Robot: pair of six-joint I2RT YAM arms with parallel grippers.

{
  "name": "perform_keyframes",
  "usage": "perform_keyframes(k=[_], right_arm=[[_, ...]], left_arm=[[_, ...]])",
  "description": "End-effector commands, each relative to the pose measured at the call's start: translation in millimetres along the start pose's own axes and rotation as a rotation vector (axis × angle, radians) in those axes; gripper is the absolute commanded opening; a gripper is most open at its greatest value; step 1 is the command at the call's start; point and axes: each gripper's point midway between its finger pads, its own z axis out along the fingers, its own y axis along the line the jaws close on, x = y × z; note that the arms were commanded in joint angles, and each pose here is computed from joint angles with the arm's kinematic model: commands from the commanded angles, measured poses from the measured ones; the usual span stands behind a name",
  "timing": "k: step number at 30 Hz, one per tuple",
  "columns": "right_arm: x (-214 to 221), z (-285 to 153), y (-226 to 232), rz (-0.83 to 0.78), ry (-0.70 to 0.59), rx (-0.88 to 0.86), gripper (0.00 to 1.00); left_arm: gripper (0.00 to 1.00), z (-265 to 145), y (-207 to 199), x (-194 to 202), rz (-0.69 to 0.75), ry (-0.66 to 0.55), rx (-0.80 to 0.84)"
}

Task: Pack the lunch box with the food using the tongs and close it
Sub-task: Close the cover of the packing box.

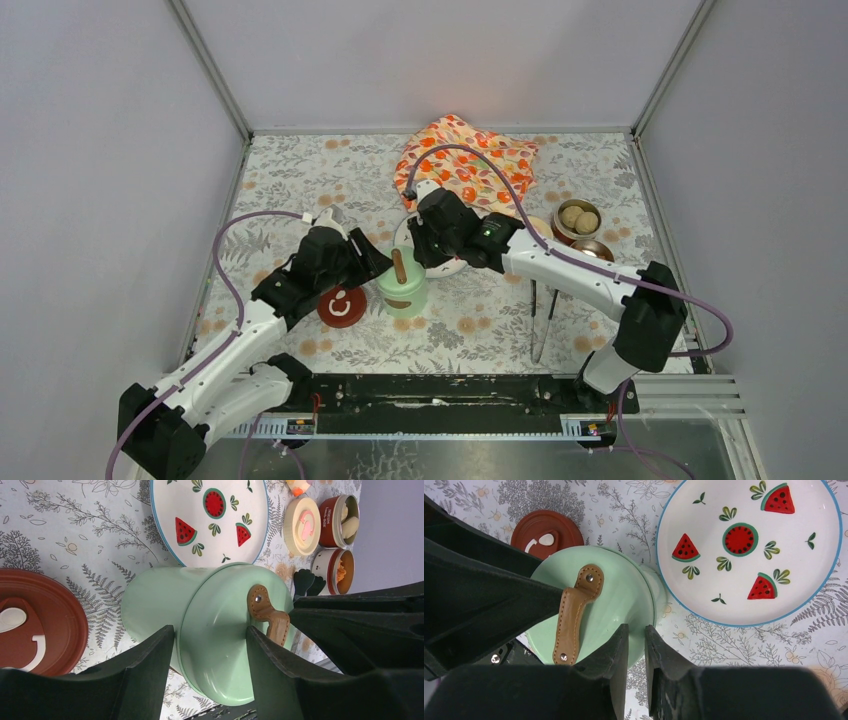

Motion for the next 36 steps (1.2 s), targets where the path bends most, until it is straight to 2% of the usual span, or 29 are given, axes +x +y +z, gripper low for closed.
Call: perform_keyframes(k=[1, 5, 7, 12, 16, 20, 24, 36], right_arm=[[103.7, 31.1, -38.0, -0.034, 0.367, 0.162, 0.23], [106.1, 27.4, -52.2, -0.075, 0.388, 0.249, 0.23], [98.2, 23.9, -47.8, -0.083, 0.361, 0.228, 0.24], [44.9, 2.2, -9.6, -0.072, 0.167, 0.037, 0.28], [1.0, -15.8, 6.8, -0.073, 0.031, -0.033, 0.30], [-25.4, -23.3, 12.7, -0.072, -0.045, -0.073, 0.32], [-34.6, -15.9, 10.4, -0.075, -0.056, -0.067, 0.32], [-19.1, 25.3, 9.0, -0.071, 0.054, -0.093, 0.32]], left_arm=[[0.60, 3.6, 45.1, 31.5, 0.043, 0.105, -0.160], [0.60, 3.4, 50.2, 33.4, 0.040, 0.103, -0.176], [0.61, 0.7, 48.9, 28.9, 0.041, 0.084, -0.177], [0.65, -11.2, 33.7, 5.0, 0.066, 0.018, -0.172], [0.65, -20.0, 21.2, -16.5, 0.079, -0.048, -0.168], [0.65, -25.5, 10.0, -31.0, 0.087, -0.095, -0.148], [0.65, -19.2, 7.6, -30.2, 0.102, -0.069, -0.154], [0.62, 0.8, 20.5, -14.1, 0.111, 0.003, -0.192]])
